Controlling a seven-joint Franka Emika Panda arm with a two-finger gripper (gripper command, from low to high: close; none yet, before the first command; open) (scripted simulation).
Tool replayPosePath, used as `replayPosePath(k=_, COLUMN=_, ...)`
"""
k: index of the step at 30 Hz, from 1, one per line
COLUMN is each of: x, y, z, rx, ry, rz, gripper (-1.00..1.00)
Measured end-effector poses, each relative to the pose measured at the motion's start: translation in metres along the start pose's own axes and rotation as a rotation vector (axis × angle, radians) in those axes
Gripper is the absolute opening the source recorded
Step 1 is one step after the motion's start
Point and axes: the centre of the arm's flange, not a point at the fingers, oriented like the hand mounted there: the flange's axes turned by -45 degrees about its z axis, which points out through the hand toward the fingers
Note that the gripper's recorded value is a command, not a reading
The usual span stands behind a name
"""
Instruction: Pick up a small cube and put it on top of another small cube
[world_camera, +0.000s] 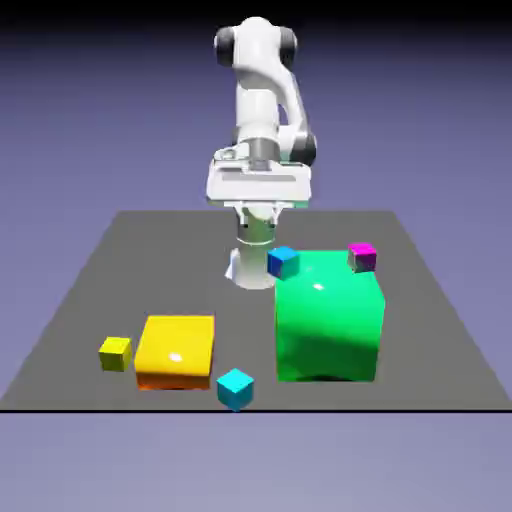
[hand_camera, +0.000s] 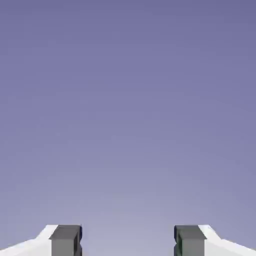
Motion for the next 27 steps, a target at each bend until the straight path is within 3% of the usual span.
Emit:
replayPosePath(k=11, x=-0.024, y=0.149, z=0.106, rx=-0.096, ry=-0.419, rz=0.688, gripper=0.0)
replayPosePath(k=27, x=-0.154, y=0.355, z=0.185, rx=-0.289, ry=-0.81, rz=1.616, gripper=0.0)
